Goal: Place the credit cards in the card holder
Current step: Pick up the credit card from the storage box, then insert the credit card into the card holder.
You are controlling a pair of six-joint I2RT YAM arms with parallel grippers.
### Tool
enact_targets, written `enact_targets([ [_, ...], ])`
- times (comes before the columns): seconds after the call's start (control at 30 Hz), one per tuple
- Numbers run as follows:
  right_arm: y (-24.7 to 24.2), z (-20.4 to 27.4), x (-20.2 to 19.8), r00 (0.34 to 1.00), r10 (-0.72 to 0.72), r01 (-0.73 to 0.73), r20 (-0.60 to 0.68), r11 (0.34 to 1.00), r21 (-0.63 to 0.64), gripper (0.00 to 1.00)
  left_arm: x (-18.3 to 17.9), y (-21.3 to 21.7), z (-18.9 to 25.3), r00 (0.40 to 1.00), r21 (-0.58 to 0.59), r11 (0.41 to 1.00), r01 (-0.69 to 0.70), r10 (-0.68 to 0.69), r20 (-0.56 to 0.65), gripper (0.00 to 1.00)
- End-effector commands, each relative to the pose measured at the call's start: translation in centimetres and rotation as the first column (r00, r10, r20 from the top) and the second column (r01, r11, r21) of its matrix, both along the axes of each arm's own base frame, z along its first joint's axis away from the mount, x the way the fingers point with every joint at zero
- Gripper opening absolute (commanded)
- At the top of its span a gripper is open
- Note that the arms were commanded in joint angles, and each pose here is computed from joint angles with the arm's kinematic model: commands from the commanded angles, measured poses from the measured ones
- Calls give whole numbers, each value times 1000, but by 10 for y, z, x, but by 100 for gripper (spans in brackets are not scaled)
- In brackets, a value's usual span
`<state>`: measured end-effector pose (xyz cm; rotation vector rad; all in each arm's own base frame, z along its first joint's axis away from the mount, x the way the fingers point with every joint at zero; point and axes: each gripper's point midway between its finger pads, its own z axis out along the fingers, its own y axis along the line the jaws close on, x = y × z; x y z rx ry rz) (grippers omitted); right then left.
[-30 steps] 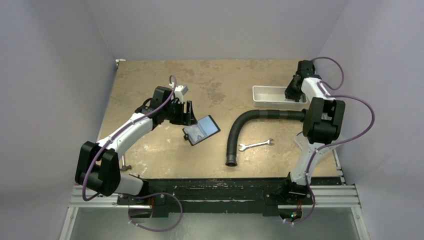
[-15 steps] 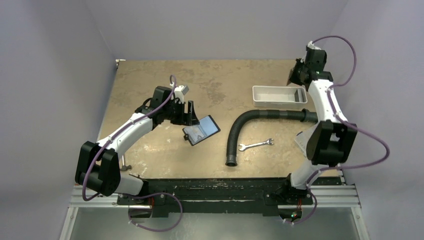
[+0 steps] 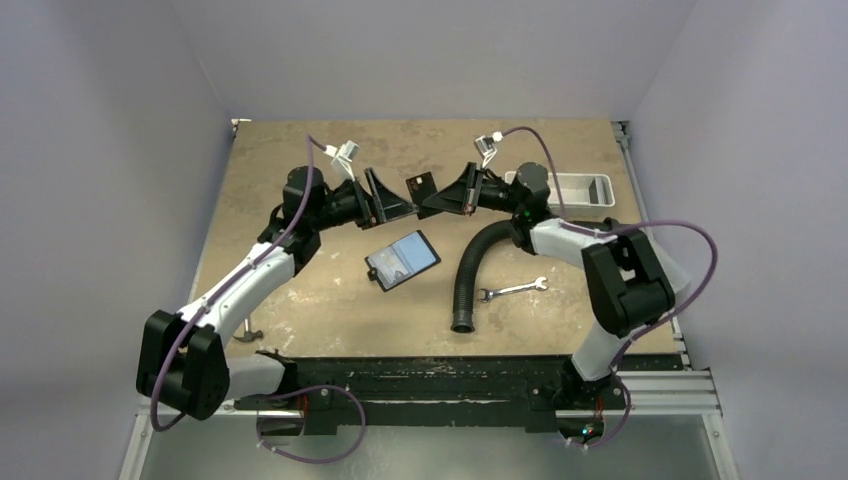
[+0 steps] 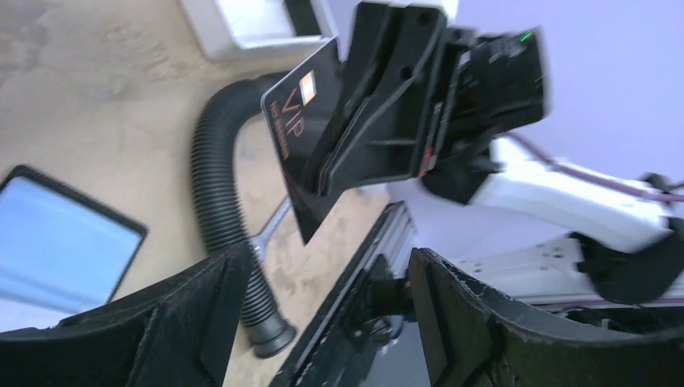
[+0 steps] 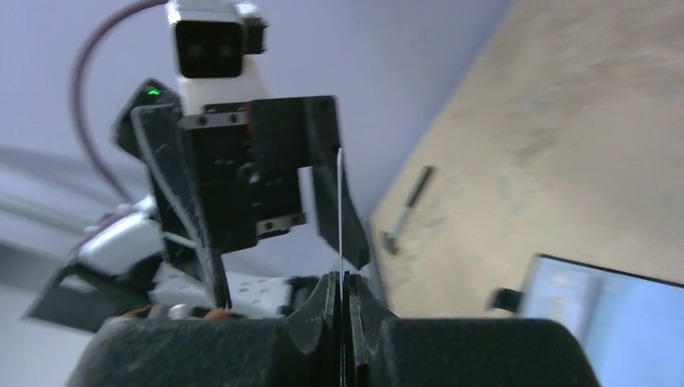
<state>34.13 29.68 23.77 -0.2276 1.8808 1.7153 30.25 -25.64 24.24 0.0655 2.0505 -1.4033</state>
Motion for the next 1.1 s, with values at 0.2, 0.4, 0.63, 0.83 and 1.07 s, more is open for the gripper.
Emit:
enact_targets([
  [0.2, 0, 74, -70, 966, 224, -258, 131, 877, 406, 0, 1, 12, 67, 987, -290, 948, -128, 152, 59, 71],
  [0.4, 3, 74, -71, 967, 234, -255, 102, 869, 424, 0, 4, 5, 56, 992, -299, 947, -115, 125, 14, 66],
  [0.63, 10, 78, -71, 967, 235, -253, 95, 868, 426, 0, 4, -4, 52, 994, -289, 952, -102, 110, 10, 55],
  [0.83, 15, 77, -69, 972, 219, -233, 83, 875, 423, 0, 0, -13, 46, 997, -291, 954, -77, 83, 7, 22],
  [1.07, 14, 16, -34, 999, 35, -33, -10, 986, 162, 29, 20, 19, -14, 966, 86, 962, -257, 260, -16, 0],
])
